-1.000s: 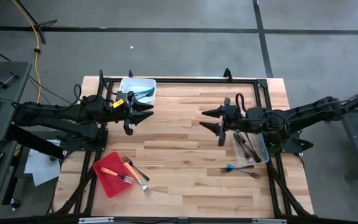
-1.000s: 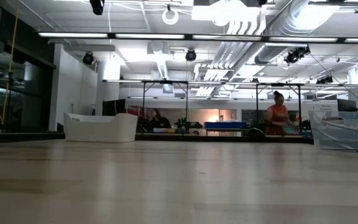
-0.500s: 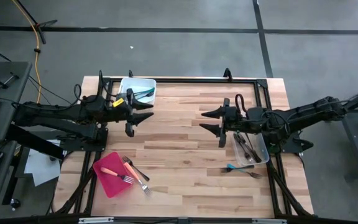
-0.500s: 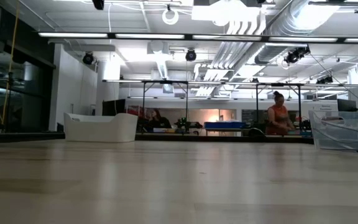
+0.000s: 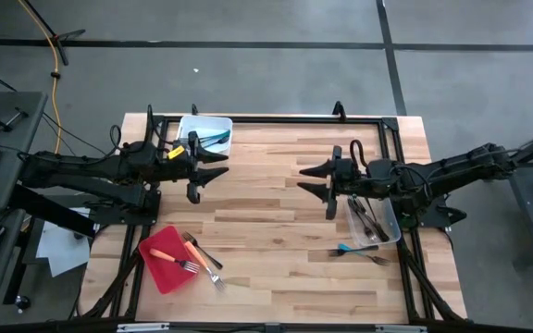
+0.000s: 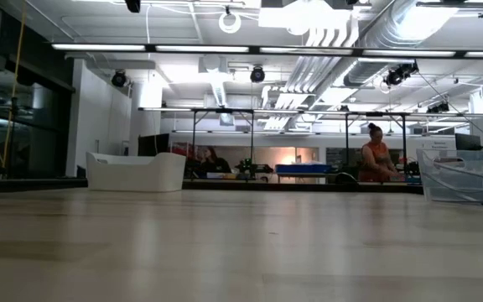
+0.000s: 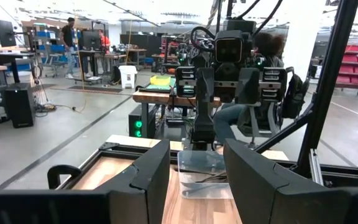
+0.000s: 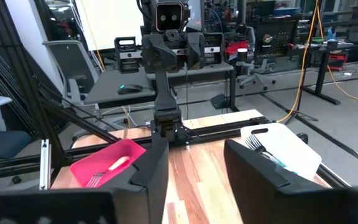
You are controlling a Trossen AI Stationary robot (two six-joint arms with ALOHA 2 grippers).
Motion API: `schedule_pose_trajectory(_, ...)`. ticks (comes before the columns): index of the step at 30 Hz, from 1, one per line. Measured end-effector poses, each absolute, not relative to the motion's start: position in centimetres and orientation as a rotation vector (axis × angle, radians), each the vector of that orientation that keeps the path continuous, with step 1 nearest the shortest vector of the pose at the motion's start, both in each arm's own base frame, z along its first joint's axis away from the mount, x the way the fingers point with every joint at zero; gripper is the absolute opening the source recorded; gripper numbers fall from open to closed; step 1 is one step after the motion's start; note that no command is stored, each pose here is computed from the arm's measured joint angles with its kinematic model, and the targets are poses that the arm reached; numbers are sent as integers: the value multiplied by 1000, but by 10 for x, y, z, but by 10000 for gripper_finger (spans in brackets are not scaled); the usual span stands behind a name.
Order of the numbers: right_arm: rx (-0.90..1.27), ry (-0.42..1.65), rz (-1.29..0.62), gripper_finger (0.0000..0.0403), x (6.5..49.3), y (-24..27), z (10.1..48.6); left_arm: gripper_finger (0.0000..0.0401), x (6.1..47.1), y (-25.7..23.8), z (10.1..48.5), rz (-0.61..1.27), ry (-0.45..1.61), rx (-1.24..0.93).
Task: Sort silverware by color (type)
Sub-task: Put the black fork into the transparent bin
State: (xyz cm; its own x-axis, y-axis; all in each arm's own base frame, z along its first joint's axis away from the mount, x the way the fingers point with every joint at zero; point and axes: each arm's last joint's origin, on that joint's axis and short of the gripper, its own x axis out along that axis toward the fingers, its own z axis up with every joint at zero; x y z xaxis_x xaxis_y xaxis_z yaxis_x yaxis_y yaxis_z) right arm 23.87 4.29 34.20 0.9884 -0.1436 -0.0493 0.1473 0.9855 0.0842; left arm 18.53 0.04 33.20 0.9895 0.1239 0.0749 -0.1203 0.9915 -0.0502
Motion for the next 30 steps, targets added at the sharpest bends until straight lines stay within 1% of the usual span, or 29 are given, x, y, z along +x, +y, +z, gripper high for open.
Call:
schedule_pose_trajectory(5,58,46,-132,96,239,43,342,140,185,0,332,122,-78,-46)
schedule_pose_trajectory(11,29,49,-120,20,239,44,342,140,185,0,332,123,-78,-46)
schedule_pose_trajectory(13,29,49,-120,5,239,44,342,140,185,0,332,123,-78,-46)
schedule_pose_trajectory(16,43,48,-121,10,239,44,342,140,185,0,332,123,-78,-46)
schedule_pose_trajectory(20,56,47,-121,1,239,44,342,140,185,0,332,123,-78,-46)
schedule_pose_trajectory(30,45,48,-116,0,239,44,342,140,185,0,332,123,-78,-46)
